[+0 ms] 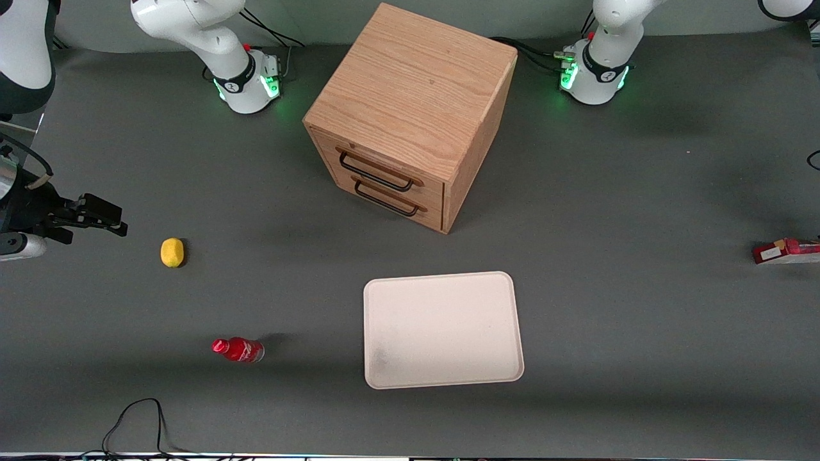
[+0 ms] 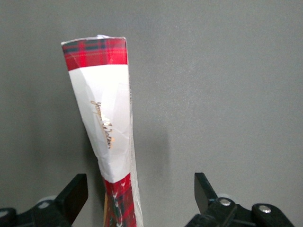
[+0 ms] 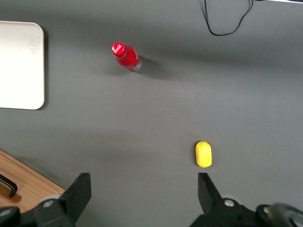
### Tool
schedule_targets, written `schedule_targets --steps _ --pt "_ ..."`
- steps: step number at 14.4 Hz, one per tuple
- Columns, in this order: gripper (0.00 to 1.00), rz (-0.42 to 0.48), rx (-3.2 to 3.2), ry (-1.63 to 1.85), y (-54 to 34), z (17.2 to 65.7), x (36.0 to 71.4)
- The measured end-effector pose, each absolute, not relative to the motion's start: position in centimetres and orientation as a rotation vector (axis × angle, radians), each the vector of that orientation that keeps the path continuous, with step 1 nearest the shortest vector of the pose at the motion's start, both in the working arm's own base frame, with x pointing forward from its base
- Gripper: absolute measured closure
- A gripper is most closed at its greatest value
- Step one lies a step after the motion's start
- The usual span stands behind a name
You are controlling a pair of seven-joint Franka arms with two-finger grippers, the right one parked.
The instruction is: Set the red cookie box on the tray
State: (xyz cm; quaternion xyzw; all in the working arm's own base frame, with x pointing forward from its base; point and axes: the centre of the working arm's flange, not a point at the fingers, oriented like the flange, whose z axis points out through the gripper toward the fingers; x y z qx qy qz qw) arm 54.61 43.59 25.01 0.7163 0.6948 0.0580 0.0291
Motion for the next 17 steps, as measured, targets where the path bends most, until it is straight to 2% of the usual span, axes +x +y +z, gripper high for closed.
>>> schedule_targets --steps 1,2,3,5,9,11,14,17 --pt "0.07 0.172 2.209 2.144 43.5 24.8 54.5" --pt "0.07 0.165 2.205 2.146 43.5 24.6 54.4" --pt "0.14 0.161 2.198 2.148 43.4 24.5 54.4" --pt "0.38 0.157 2.192 2.150 43.4 24.4 54.4" --pt "0.80 0.157 2.191 2.152 43.5 24.4 54.3" --pt "0.96 0.162 2.191 2.152 43.6 24.6 54.4" --pt "0.96 0.126 2.197 2.142 43.5 25.9 54.8" --pt "0.96 0.063 2.211 2.119 43.6 30.9 55.7"
